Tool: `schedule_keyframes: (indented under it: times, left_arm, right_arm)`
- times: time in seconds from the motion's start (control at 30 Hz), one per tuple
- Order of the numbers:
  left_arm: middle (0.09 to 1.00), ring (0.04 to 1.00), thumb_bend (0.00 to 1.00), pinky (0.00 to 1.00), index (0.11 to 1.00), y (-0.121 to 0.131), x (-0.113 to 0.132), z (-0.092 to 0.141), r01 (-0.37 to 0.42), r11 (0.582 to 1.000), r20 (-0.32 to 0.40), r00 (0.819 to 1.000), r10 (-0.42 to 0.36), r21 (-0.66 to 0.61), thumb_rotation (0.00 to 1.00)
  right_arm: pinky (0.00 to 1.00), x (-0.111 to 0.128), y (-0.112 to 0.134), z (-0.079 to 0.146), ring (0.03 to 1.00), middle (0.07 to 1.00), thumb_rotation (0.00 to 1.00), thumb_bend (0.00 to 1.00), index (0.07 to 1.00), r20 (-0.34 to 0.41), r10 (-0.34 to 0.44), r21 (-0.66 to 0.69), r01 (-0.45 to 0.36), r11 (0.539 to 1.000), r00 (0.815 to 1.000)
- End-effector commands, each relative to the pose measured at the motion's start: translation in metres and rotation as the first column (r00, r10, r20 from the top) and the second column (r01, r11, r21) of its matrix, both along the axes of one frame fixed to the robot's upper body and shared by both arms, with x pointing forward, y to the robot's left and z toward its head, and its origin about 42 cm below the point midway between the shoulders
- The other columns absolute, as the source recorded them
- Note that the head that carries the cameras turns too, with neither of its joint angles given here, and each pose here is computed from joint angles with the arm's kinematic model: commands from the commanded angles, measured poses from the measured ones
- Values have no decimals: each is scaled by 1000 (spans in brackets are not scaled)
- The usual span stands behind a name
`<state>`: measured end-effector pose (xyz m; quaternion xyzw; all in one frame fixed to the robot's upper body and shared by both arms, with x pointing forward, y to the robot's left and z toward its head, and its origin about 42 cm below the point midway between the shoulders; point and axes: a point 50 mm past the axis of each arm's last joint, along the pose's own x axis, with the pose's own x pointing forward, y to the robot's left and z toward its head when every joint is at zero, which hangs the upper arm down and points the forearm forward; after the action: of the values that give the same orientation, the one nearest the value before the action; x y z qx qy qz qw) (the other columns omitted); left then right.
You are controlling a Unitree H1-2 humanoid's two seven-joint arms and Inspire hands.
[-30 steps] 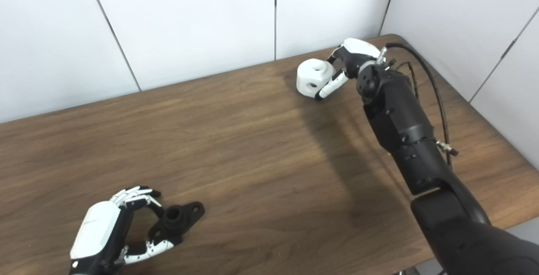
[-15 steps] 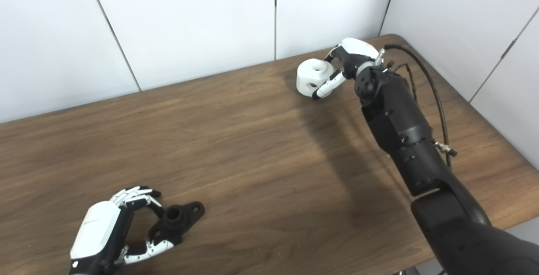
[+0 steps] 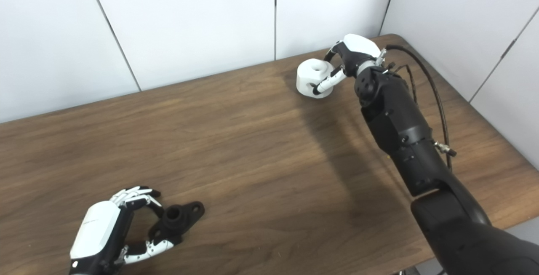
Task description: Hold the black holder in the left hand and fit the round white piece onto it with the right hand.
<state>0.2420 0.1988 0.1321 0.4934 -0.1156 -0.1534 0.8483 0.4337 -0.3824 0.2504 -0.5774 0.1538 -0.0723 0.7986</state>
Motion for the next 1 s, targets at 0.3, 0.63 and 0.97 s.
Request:
schedule_keyframes:
  times: [0.3, 0.63, 0.97]
  left_arm:
    - [750, 829, 518, 868, 487, 1, 1, 4, -8, 1000, 21, 1000, 8, 7, 41]
    - [750, 830, 518, 875, 487, 0, 0, 3, -10, 1000, 22, 1000, 10, -6, 41]
    - [752, 833, 518, 875, 487, 0, 0, 3, -9, 1000, 20, 1000, 9, 6, 41]
  right_arm:
    - [1000, 5, -7, 30, 1000, 937, 267, 861, 625, 82, -7, -33, 9, 999, 997]
    - [1000, 4, -6, 27, 1000, 864, 143, 531, 487, 150, 11, -38, -5, 999, 989]
    - [1000, 2, -5, 26, 1000, 838, 140, 524, 485, 184, 20, -54, -10, 998, 983]
